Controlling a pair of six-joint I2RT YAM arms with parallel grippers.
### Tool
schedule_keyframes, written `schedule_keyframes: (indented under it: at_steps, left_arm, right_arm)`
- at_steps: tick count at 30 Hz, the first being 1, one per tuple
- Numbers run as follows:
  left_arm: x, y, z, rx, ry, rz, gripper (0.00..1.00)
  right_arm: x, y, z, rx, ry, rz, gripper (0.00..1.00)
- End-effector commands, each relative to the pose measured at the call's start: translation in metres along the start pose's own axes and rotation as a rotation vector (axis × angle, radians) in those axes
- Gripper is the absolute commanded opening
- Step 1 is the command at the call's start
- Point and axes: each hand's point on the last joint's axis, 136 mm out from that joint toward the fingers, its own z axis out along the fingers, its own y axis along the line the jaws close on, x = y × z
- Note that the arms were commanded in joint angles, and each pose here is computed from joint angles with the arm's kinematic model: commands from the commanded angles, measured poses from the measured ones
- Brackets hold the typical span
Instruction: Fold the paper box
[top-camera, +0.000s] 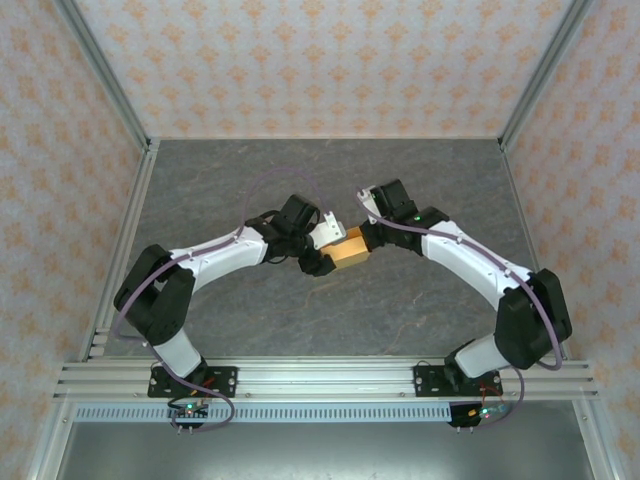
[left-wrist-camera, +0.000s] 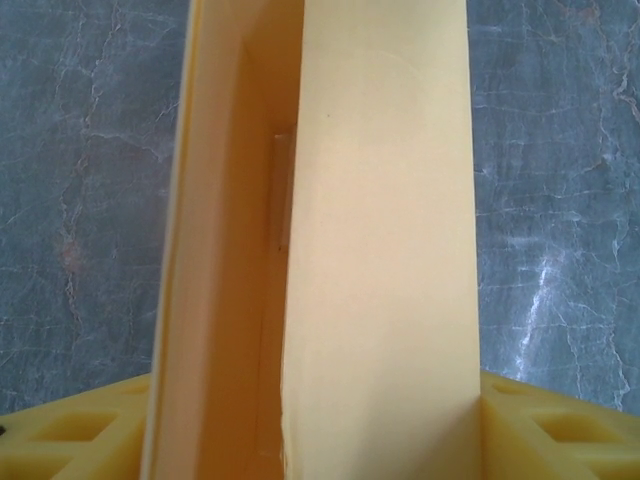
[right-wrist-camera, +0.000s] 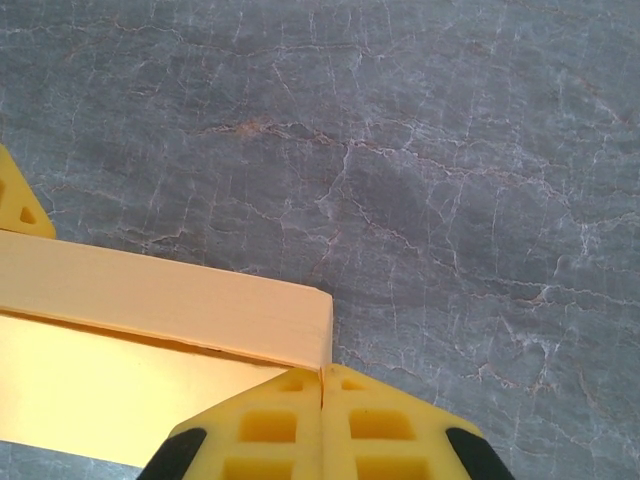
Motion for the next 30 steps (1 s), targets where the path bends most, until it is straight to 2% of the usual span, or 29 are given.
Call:
schedule_keyframes:
  at_steps: [1, 9, 30]
  left_arm:
    - [-0.006, 0.006, -0.005, 0.011, -0.007, -0.043, 0.64]
    - [-0.005, 0.014, -0.008, 0.051, -0.026, -0.119, 0.56]
    - [0.002, 0.015, -0.004, 0.039, -0.002, -0.111, 0.55]
  right_arm:
    - [0.002, 0.001, -0.002, 0.005, 0.038, 0.016, 0.00]
    - [0.002, 0.003, 0.001, -0.006, 0.042, 0.019, 0.00]
    - [-0.014, 0.001, -0.001, 0.018, 0.121, 0.156, 0.00]
